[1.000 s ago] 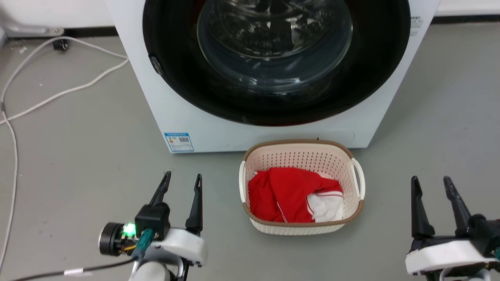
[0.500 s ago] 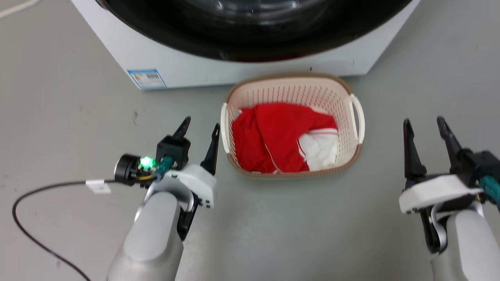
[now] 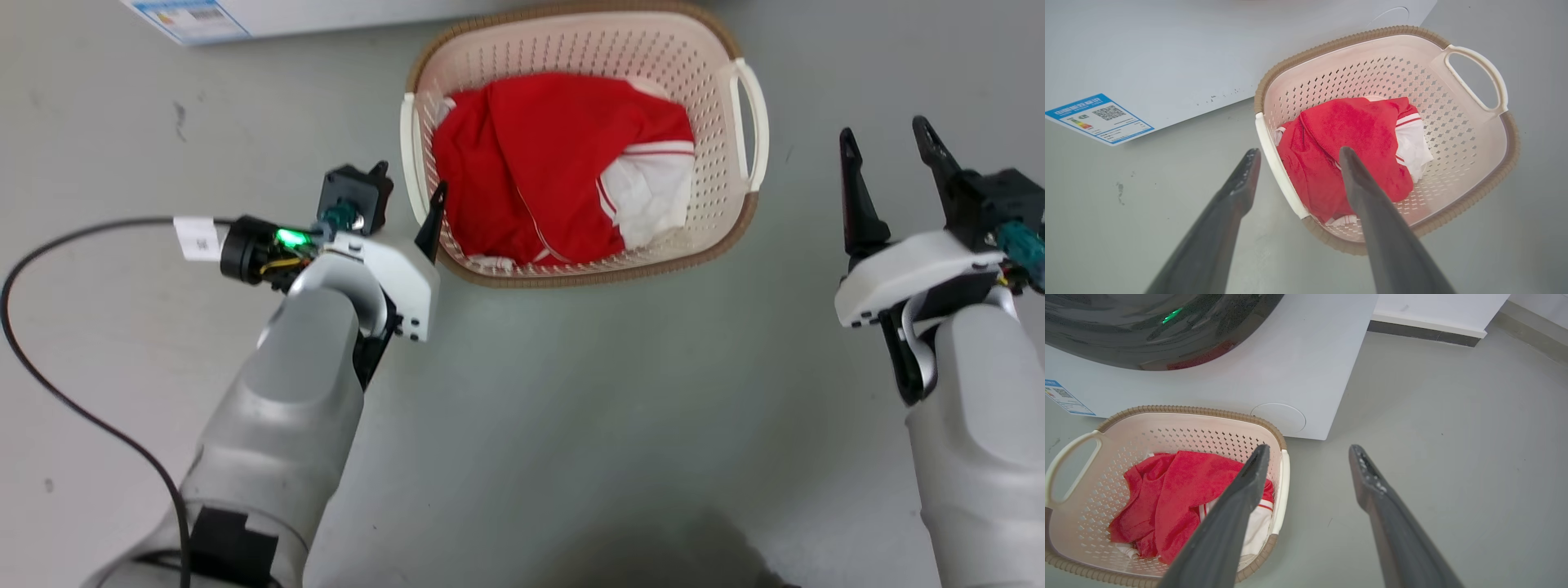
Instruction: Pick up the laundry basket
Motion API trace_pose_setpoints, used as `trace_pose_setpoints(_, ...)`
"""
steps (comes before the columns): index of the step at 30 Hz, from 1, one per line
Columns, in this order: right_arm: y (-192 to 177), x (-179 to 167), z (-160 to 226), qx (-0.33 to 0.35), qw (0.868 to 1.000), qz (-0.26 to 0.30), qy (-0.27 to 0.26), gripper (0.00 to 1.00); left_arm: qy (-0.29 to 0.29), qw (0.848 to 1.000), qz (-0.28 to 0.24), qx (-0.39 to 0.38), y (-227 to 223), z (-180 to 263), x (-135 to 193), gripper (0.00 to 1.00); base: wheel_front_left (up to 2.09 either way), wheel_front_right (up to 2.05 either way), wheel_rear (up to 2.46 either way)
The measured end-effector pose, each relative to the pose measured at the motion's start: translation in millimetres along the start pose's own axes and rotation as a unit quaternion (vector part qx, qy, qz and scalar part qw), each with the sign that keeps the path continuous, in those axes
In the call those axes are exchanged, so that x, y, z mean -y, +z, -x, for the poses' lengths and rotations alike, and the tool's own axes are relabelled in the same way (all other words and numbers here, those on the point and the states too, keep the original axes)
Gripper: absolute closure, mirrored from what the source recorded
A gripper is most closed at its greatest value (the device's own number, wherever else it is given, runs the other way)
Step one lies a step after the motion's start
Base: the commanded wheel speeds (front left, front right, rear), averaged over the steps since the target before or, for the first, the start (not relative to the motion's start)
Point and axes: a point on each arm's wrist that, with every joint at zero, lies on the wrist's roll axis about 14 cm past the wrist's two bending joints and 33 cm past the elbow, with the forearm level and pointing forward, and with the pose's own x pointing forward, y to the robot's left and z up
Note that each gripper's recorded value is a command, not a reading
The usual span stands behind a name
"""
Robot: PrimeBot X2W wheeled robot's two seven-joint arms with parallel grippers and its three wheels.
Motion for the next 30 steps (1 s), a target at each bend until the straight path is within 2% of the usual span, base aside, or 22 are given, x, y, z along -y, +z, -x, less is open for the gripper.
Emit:
trace_pose_setpoints(7,-48,-14,-27,-0.072,0.996,0.024,0.036,0.00,-0.016,0.998,0.009,-0.066,-29,-35,0,0.00,0.00,0.00,0.00)
trace_pose_setpoints(12,-85,-23,-38,-0.135,0.988,0.040,0.062,0.00,-0.015,0.996,0.013,-0.091,-39,-53,-10,0.00,0.00,0.00,0.00)
trace_pose_setpoints(18,-93,-30,-58,-0.155,0.984,0.048,0.078,0.00,-0.006,0.995,-0.003,-0.100,-42,-62,-28,0.00,0.00,0.00,0.00)
trace_pose_setpoints(30,-121,-44,-77,-0.218,0.968,0.072,0.105,0.00,-0.009,0.988,0.001,-0.156,-66,-73,-36,0.00,0.00,0.00,0.00)
